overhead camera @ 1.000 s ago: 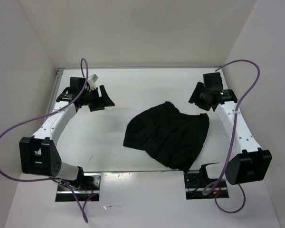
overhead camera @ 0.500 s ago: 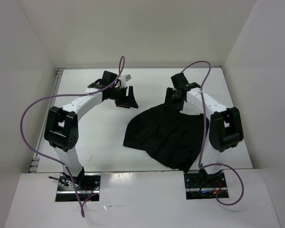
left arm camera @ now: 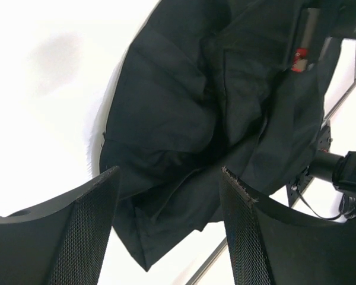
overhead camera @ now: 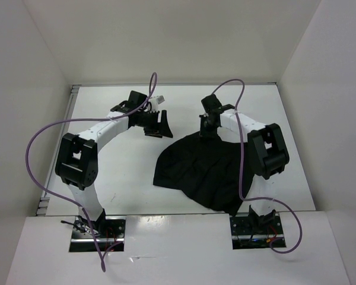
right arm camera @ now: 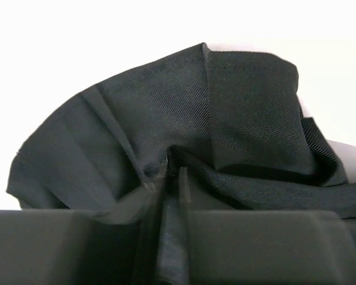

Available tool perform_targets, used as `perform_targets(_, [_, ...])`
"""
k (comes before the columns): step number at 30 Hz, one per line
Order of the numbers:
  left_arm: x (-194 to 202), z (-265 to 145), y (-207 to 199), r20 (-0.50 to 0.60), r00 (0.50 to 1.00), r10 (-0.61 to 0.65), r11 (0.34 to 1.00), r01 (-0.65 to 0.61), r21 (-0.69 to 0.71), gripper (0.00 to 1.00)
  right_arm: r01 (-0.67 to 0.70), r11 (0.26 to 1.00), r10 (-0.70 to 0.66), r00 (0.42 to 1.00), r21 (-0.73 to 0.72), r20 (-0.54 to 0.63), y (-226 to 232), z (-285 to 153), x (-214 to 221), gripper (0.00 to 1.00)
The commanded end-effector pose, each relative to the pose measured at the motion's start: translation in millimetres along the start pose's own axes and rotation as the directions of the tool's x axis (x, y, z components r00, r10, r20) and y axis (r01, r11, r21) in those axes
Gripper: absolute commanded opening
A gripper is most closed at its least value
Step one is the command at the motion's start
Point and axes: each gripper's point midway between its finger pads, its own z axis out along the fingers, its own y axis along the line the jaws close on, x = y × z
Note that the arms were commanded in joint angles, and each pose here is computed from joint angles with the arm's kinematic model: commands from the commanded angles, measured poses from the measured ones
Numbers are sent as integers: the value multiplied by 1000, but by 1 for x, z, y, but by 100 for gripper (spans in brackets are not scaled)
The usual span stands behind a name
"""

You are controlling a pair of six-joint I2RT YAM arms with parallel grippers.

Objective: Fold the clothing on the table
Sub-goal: Flatten the skirt out

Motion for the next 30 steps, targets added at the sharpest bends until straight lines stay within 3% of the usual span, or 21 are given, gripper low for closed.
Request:
perform_targets(1, [-7,-12,-7,38,997,63,998,-63,8,74,17,997,-12,997,-72,75,24,-21,-24,8])
perform_targets(2, [-2,-11,-4,26,998,53,999,-53,-4,74,21,996,-13,996,-89,89,29,-31,-28,1])
perform_targets(5, [-2,-11,-2,29,998,53,999,-52,-15,74,60,983,-38,991,-172,126,56,-67,-32,0])
perform_targets(8, [-10,-18,3,61,997,44,998,-41,-50,74,150,937,-68,965,-315,255,97,-151,-50,0])
perform_targets(13, [-24,-39,24,129,991,-18,993,33,-110,75,338,827,-72,857,-449,511,138,-309,-77,0])
perform_targets(14, [-26,-42,21,139,990,-11,994,26,-108,75,390,802,-58,805,-452,591,144,-349,-84,0])
perform_targets(17, [-31,-51,28,165,986,-31,992,51,-117,75,428,788,-20,735,-442,678,140,-405,-79,0])
perform_targets(20, [-31,-57,35,175,984,-44,990,67,-126,75,390,825,-8,732,-410,681,122,-410,-72,0])
perform_targets(26, [-23,-57,43,167,984,-62,986,86,-142,75,244,912,25,768,-329,640,59,-375,-67,0])
perform_targets(30, [-20,-56,44,160,985,-68,985,91,-144,75,221,929,34,747,-296,664,47,-380,-73,0])
